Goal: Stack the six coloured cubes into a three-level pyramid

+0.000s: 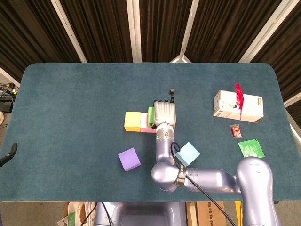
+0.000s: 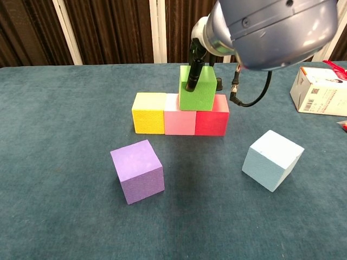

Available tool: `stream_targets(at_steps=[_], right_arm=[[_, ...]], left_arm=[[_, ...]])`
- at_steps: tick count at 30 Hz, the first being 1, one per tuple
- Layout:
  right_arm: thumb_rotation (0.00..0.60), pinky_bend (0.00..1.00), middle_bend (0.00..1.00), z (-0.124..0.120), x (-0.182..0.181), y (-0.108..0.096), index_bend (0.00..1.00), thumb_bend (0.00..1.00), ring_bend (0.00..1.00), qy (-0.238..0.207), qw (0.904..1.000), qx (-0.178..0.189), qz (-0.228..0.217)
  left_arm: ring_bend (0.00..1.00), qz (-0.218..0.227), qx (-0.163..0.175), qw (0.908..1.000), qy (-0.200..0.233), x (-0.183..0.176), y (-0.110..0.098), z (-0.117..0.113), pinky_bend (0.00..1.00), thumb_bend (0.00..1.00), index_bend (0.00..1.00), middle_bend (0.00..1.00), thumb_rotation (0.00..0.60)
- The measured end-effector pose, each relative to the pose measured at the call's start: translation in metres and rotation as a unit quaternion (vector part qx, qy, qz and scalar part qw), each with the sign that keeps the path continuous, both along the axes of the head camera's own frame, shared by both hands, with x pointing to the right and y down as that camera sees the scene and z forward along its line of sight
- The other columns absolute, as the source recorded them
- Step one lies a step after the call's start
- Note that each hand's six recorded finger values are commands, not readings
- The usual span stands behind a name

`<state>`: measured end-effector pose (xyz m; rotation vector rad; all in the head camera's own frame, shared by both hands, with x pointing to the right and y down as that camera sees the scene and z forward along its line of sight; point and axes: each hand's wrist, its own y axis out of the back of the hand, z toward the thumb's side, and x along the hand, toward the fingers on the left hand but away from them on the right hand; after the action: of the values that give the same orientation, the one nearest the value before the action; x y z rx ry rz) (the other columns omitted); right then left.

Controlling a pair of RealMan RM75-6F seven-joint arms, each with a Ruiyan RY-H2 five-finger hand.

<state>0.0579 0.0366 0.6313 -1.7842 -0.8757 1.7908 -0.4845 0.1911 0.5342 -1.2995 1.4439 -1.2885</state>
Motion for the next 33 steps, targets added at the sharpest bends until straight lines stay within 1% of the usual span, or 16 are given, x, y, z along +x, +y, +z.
stream_targets(at_steps=[5,15,33], right_arm=[[0.600,0.00,0.30,0.0003,-0.0008,0.0002,0.40,0.33,0.20,-0.001,1.0000,-0.002,0.000],[0.600,0.00,0.24,0.0001,-0.0008,0.0005,0.34,0.33,0.17,-0.001,1.0000,-0.003,-0.003],[0.600,0.00,0.21,-0.0004,-0.0011,0.0006,0.27,0.33,0.14,0.000,1.0000,-0.003,-0.004]], left_arm=[[0.00,-0.001,-0.001,1.0000,-0.001,-0.0004,0.0000,0.0003,0.00,0.36,0.11,0.07,0.600],[0.00,-0.003,-0.002,1.0000,-0.004,-0.0010,0.0001,0.0007,0.00,0.36,0.11,0.07,0.600],[0.00,-0.010,-0.005,0.9999,-0.010,-0.0015,0.0004,0.0021,0.00,0.36,0.10,0.07,0.600]])
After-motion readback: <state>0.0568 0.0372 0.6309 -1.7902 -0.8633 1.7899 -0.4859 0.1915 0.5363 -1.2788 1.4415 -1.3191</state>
